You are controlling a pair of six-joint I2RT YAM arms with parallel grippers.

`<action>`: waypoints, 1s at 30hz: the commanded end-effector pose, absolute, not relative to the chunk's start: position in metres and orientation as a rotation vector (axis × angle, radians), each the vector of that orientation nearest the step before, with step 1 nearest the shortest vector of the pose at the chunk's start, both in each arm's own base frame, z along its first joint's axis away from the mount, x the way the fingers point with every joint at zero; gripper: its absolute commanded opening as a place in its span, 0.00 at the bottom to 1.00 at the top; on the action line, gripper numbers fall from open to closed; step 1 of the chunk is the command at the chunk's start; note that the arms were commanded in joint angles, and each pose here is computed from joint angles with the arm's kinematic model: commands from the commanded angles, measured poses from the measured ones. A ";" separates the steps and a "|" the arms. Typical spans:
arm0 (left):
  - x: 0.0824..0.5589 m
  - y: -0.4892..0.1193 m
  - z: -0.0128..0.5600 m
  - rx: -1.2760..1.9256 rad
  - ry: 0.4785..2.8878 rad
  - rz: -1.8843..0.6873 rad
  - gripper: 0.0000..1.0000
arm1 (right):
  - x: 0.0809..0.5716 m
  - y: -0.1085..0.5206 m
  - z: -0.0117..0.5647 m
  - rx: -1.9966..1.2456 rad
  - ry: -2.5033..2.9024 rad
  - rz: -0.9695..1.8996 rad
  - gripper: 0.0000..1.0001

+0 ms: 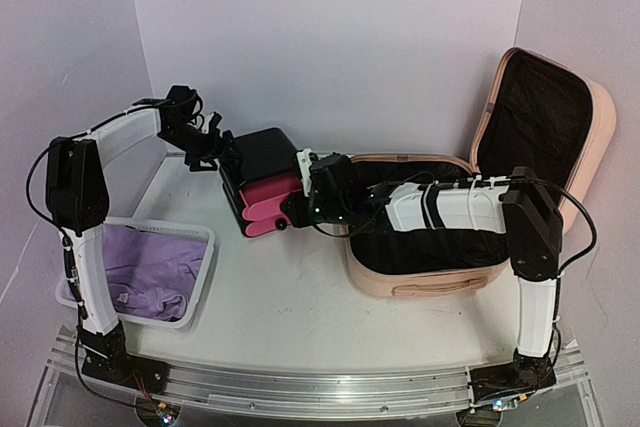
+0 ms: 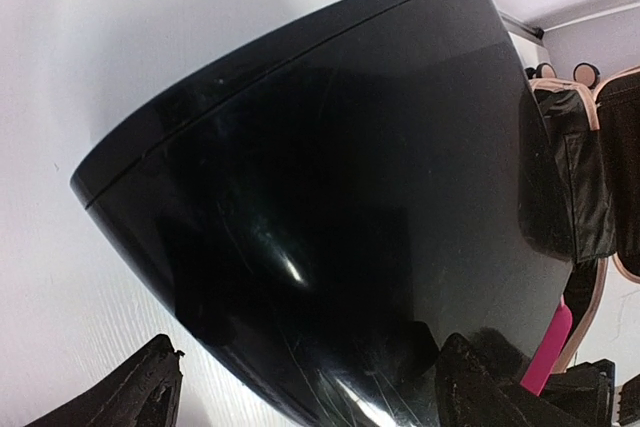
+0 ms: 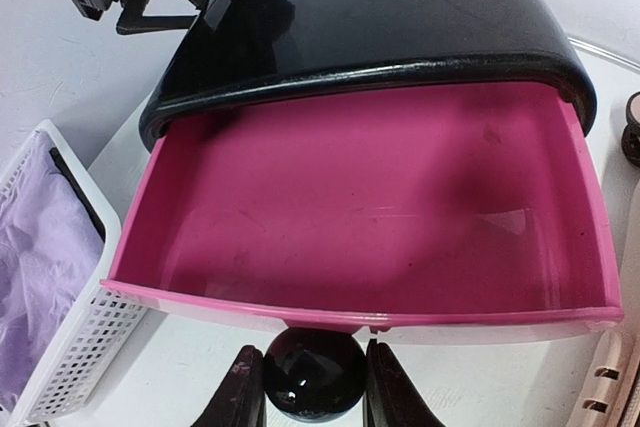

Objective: Open, take out, and arrange the luggage

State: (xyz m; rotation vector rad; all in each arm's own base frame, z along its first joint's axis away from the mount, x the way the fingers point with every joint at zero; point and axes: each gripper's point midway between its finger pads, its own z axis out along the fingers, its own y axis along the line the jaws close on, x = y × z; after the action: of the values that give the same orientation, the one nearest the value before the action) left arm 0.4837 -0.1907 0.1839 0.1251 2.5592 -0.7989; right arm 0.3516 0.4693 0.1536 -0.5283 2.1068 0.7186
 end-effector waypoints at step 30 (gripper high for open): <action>0.415 -0.204 0.339 0.355 2.269 -0.844 0.93 | 0.426 0.265 0.167 0.040 2.491 0.590 0.92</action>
State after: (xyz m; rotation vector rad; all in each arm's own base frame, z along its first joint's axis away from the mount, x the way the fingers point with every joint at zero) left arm 0.4295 -0.1955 0.3351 0.2854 2.2866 -0.8378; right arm 0.3970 0.2946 0.1955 -0.1841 2.3768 0.5965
